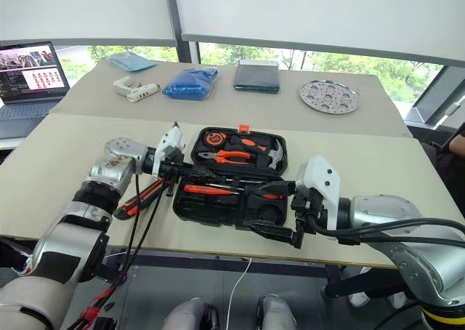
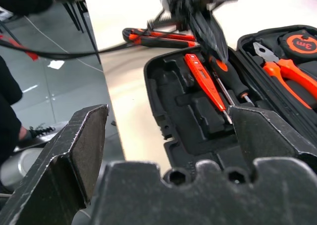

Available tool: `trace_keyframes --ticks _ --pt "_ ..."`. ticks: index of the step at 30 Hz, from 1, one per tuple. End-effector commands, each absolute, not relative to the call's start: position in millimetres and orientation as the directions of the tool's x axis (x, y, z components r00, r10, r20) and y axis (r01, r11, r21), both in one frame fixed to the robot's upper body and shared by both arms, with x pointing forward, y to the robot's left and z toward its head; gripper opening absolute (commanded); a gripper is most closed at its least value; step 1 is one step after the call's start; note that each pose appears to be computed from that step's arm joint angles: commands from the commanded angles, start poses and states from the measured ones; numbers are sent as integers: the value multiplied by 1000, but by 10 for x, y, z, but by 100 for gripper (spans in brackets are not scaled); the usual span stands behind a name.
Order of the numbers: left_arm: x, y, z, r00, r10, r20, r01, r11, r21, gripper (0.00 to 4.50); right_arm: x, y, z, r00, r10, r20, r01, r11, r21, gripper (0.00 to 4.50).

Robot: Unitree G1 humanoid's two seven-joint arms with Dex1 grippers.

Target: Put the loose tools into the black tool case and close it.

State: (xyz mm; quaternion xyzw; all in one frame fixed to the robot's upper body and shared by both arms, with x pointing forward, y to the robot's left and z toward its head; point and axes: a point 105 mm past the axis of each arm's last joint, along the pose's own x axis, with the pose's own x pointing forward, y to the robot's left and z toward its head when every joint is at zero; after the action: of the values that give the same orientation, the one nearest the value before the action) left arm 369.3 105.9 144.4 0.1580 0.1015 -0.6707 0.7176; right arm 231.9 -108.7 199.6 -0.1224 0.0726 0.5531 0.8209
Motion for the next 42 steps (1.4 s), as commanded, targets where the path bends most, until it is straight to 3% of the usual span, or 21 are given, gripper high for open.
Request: trace_keyframes --ticks 1,10,18,23,30,42 --pt "3739 1057 1422 120 -918 -378 987 70 142 6 2285 -1080 2079 385 893 -232 -922 360 -145 450" --pt "3676 1120 1143 106 -878 -466 983 23 181 6 2306 -1093 2083 400 888 -228 -916 379 -132 450" --pt "3694 1255 1125 148 -865 -479 972 38 231 6 2343 -1094 2092 410 885 -219 -912 391 -126 450" --pt "3742 1313 1386 188 -908 -373 970 111 217 6 2354 -1093 2085 412 885 -218 -911 394 -122 450" --pt "3698 1186 1597 149 -946 -289 984 111 141 6 2360 -1099 2058 407 884 -228 -913 390 -119 450" --pt "3638 1174 1091 153 -892 -425 985 102 140 6 2371 -1095 2042 406 884 -231 -914 391 -113 450"
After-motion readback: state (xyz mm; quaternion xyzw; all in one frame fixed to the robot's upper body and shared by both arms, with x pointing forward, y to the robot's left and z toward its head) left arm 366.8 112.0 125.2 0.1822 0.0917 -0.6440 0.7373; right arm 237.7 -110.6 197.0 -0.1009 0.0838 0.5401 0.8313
